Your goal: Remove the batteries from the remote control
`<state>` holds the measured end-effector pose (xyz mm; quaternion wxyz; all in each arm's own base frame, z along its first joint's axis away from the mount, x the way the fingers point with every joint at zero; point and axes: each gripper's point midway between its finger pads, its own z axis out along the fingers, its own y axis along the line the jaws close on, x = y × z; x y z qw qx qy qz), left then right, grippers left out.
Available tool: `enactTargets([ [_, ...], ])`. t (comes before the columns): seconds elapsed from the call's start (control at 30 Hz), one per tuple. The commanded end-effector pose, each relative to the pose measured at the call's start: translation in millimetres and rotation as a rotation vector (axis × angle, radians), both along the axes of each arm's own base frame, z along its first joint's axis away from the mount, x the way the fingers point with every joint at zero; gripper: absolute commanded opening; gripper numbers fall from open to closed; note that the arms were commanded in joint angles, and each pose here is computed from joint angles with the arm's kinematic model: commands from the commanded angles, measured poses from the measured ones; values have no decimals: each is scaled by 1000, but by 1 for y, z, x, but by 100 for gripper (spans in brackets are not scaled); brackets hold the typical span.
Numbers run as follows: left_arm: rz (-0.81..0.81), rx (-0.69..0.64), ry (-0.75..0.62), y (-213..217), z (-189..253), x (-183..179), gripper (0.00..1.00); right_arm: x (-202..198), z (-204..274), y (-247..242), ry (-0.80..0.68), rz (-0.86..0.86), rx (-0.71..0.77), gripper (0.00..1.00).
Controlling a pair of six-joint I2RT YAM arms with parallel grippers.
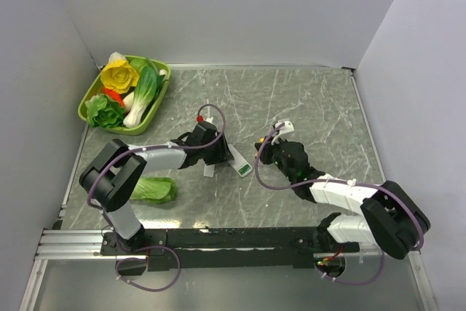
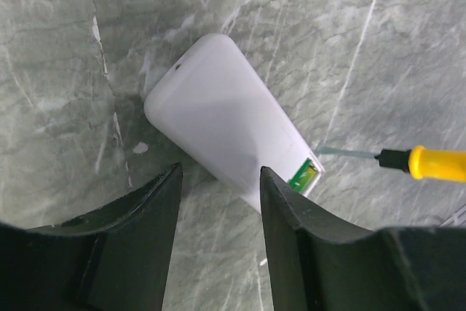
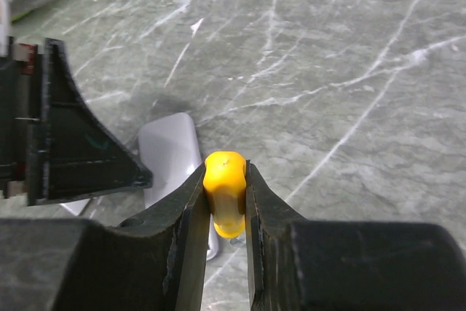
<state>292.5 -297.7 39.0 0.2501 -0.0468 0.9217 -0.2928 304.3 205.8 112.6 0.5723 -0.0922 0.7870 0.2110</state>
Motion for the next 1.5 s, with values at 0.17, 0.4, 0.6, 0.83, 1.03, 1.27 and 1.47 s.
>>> enactTargets([
  [0.17,-44,-13,-59,-13,10,12,49,-14,22,30,-11,117,173,0],
  [0.4,-58,-15,-55,-14,9,10,46,-18,24,18,-16,82,166,0],
  [0.6,-114,-46,-70,-21,11,6,46,-20,36,22,-50,132,140,0],
  [0.83,-159,-62,-86,-27,13,6,45,-21,28,24,-34,130,160,0],
  [1.03,-208,-77,-84,-34,9,5,45,-21,49,22,-97,138,153,0],
  [1.27,-194,-68,-68,-33,1,5,42,-28,64,29,-187,212,158,0],
  [1.47,-183,-61,-58,-29,-4,1,39,-26,57,34,-221,252,114,0],
])
